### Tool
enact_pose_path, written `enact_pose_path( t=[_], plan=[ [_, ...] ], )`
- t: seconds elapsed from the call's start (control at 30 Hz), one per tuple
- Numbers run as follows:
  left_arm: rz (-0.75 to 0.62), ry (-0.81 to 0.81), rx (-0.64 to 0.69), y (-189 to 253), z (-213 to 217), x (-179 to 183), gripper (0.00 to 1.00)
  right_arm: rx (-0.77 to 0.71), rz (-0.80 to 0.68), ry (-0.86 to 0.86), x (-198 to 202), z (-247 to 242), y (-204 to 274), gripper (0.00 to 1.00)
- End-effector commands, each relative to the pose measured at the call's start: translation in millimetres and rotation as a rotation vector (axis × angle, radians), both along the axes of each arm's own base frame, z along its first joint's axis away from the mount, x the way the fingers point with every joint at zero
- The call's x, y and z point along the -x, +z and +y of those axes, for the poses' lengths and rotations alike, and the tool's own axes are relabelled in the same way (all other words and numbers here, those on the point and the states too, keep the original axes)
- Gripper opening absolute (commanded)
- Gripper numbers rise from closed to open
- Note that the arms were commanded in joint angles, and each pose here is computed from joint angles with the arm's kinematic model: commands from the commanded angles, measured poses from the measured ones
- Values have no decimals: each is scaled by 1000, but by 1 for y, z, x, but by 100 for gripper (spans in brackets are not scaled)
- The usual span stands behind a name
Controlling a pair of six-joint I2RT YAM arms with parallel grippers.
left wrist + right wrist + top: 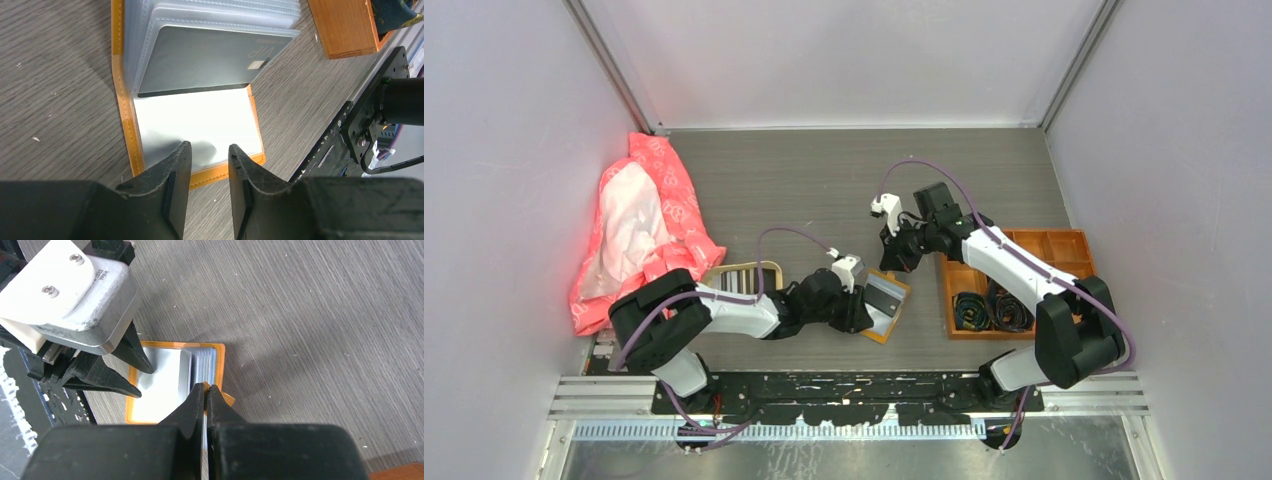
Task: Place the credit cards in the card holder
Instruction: Open the card holder at the center of the board.
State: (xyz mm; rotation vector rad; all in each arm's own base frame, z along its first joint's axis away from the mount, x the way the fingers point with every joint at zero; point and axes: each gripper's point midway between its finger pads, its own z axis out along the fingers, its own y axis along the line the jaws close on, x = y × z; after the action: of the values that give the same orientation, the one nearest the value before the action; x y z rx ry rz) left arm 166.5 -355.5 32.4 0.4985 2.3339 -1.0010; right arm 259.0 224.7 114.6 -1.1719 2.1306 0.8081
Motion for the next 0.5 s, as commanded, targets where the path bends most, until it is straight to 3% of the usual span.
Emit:
enact_pose_path(
  t=[0.0, 0.17, 0.33, 0.47],
  plan=[
    [24, 60, -98, -16, 18, -9, 36, 1, -102, 70, 0, -1, 15, 5],
    [22, 70, -116, -16, 25, -19, 37, 63, -162, 142, 4, -11, 3, 14],
    [2, 58, -119, -10, 27, -31, 38, 158, -211, 105, -10, -25, -5, 31],
    [-9, 49, -143, -7, 33, -46, 38, 182, -200, 97, -11, -28, -7, 36]
  ],
)
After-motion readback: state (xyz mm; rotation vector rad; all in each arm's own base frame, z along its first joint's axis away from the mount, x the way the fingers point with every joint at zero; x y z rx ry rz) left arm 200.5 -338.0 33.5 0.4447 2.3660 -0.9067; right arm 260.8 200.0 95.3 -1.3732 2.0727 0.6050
